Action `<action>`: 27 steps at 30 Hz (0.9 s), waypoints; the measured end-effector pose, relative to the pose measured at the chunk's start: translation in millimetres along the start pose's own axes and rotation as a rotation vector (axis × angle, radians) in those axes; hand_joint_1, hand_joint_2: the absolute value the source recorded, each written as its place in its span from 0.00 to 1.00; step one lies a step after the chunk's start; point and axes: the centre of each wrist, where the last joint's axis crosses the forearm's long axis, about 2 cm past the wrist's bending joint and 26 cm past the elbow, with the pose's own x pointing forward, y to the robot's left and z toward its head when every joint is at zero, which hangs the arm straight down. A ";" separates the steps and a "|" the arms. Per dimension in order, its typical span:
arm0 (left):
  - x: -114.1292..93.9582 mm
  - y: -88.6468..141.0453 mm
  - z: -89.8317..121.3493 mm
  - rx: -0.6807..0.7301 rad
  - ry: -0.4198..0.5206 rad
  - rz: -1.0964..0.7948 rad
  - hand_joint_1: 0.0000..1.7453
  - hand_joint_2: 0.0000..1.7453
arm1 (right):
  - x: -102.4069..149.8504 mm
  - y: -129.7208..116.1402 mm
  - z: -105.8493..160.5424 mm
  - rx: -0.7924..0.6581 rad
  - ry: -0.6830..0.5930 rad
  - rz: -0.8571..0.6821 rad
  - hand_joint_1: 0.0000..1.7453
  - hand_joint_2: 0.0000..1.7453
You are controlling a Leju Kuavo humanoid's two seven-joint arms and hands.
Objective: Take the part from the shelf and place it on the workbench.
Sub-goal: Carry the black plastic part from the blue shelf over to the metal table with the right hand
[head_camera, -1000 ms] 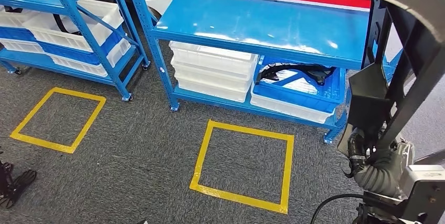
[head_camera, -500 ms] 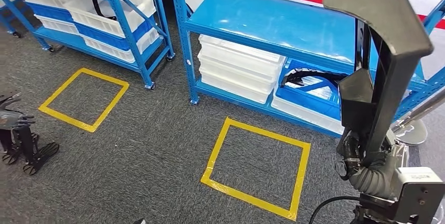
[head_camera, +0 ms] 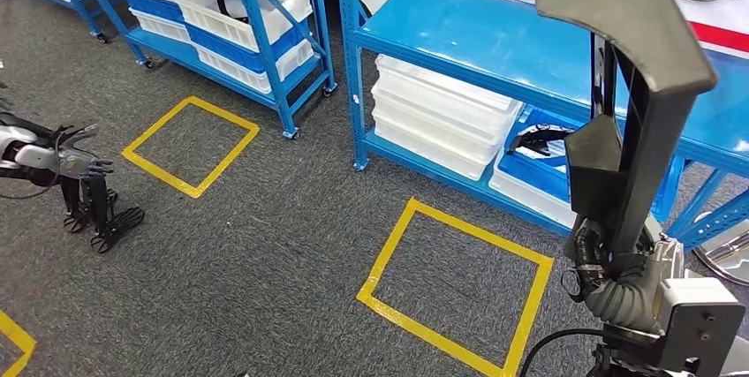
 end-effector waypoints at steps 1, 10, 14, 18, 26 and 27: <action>1.1 0.1 -0.6 0.000 -0.002 0.000 0.00 0.00 | 0.0 0.0 0.0 0.000 0.000 0.000 1.00 1.00; 0.7 -3.1 -0.5 -0.006 0.000 -0.004 0.00 0.00 | -0.1 2.4 0.4 0.010 0.000 -0.001 1.00 1.00; -0.3 -5.2 0.0 -0.012 0.002 -0.004 0.00 0.00 | -1.3 5.4 0.6 0.027 0.005 -0.003 1.00 1.00; 1.2 -6.9 -0.9 -0.016 -0.002 -0.003 0.00 0.00 | 0.5 9.3 -3.9 0.051 -0.007 -0.008 1.00 1.00; 0.4 -2.9 -0.3 -0.011 -0.004 -0.015 0.00 0.00 | 1.2 17.2 -6.4 0.074 -0.013 -0.023 1.00 1.00; 0.1 -2.6 -0.2 -0.011 -0.004 -0.016 0.00 0.00 | 0.5 18.1 -5.7 0.078 -0.009 -0.024 1.00 1.00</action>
